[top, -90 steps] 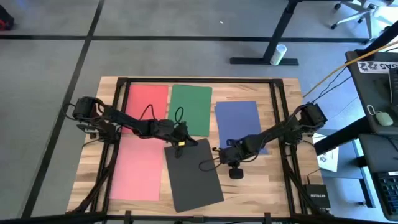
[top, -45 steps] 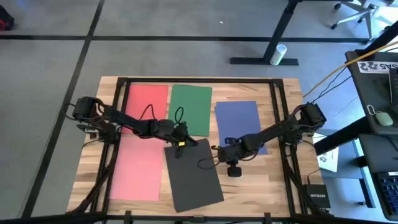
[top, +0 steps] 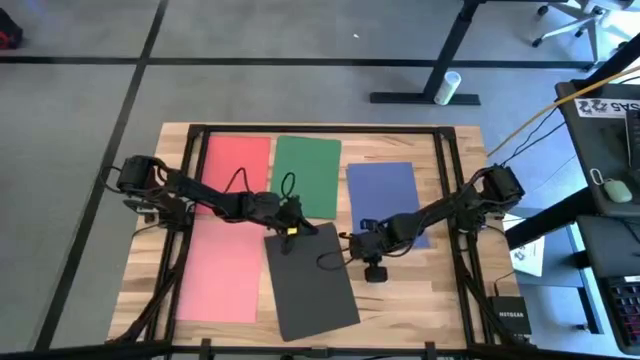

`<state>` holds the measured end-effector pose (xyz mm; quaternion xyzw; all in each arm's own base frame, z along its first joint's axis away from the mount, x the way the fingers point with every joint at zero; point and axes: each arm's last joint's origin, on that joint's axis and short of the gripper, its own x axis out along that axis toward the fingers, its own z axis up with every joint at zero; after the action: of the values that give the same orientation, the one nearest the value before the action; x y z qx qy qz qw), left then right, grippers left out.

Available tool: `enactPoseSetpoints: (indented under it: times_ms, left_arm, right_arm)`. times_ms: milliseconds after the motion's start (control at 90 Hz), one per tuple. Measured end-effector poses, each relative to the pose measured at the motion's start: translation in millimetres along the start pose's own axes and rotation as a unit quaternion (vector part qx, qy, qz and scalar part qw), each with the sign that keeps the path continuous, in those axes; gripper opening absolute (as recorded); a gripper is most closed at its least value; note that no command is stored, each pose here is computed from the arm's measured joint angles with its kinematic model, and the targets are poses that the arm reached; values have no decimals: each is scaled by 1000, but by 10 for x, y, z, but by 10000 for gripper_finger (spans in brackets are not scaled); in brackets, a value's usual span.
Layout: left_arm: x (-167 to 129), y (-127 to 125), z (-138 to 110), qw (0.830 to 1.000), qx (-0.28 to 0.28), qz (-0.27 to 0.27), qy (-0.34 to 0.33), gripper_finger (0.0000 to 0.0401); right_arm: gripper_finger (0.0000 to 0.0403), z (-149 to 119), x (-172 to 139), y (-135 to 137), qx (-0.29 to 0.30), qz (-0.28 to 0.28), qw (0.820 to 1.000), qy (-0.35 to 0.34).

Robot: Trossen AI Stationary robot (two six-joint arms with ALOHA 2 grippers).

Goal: Organize paper
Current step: Adjust the stacked black papers

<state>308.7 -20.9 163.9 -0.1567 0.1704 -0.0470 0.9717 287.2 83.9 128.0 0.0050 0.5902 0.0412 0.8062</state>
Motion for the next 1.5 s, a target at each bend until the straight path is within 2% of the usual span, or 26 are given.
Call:
enactPoseSetpoints:
  times_ms: [989,1089,1189,1333,1444,1500]
  left_arm:
    - [4,-40,-16,1000,6,-6,3,0]
    - [8,-106,-38,1000,13,-17,6,0]
    - [11,-234,-83,998,20,-49,17,0]
    - [12,-450,-201,994,32,-82,64,0]
    - [25,-626,-297,984,44,-80,154,0]
    - [12,-710,-347,975,57,-62,203,0]
  right_arm:
    - [0,28,4,-74,9,-5,1000,-9]
    - [0,32,4,-94,9,-4,1000,-8]
    - [0,35,3,-95,0,-4,1000,-9]
    - [0,47,-44,-89,0,2,1000,-11]
    - [0,78,-111,-44,-5,8,1000,-10]
    - [0,94,-137,7,-11,17,1000,-10]
